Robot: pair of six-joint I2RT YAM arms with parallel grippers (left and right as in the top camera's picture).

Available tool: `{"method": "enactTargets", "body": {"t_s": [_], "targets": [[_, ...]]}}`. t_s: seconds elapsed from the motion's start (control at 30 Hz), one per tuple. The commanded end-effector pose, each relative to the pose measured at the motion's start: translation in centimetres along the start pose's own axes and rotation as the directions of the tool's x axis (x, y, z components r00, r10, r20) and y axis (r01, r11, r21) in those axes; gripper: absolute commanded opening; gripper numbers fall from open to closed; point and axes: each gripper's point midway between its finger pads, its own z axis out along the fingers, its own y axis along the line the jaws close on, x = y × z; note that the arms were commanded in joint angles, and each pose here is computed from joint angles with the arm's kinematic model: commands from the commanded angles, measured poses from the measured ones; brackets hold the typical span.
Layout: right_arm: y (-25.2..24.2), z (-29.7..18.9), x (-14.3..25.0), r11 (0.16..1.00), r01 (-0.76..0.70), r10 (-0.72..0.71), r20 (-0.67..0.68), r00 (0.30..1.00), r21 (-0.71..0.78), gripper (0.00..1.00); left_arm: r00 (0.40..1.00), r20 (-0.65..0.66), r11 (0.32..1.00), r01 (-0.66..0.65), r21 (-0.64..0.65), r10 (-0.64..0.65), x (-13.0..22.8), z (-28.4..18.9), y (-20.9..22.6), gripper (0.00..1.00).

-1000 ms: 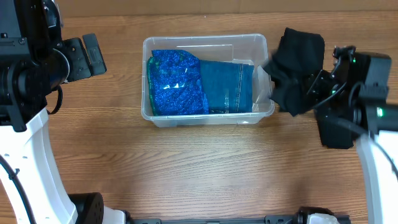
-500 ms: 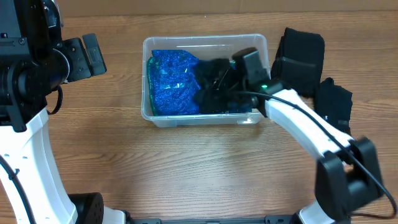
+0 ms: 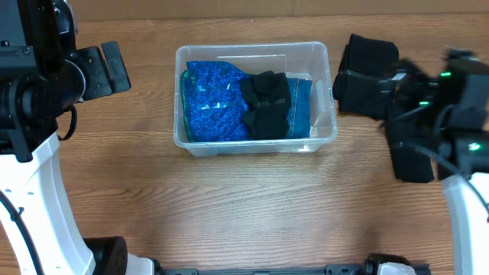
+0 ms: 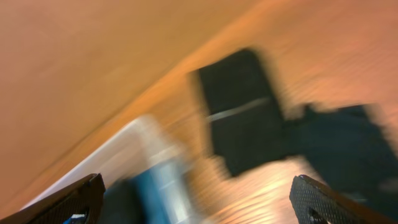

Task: Pack container
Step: 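Reach the right gripper back and grasp the second black garment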

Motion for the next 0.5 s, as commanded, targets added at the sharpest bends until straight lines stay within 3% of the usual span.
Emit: {"method": "enactTargets", "body": {"t_s": [0.0, 0.07, 0.17, 0.3, 0.47], "targets": [[-9.2, 4.3, -1.4, 0.965, -0.120, 0.129, -0.027, 0.991, 0.233, 1.00, 1.000, 0.010, 1.000, -0.019, -0.013, 0.019, 0.0, -0.3, 0.4, 1.00], [-16.3, 7.8, -0.1, 0.916, -0.136, 0.192, -0.115, 0.975, 0.378, 1.00, 1.000, 0.010, 1.000, -0.019, -0.013, 0.019, 0.0, -0.3, 0.4, 1.00], [-21.3, 11.6, 3.3, 0.912, -0.015, 0.150, -0.299, 0.942, 0.410, 1.00, 1.000, 0.010, 1.000, -0.019, -0.013, 0.019, 0.0, -0.3, 0.4, 1.00], [-22.6, 15.0, 8.0, 0.949, 0.044, 0.119, -0.485, 0.866, 0.311, 1.00, 1.000, 0.010, 1.000, -0.019, -0.013, 0.019, 0.0, -0.3, 0.4, 1.00], [-21.1, 17.3, 13.2, 0.988, 0.011, 0.090, -0.631, 0.770, 0.154, 0.97, 1.000, 0.010, 1.000, -0.019, -0.013, 0.019, 0.0, -0.3, 0.4, 1.00]]}}
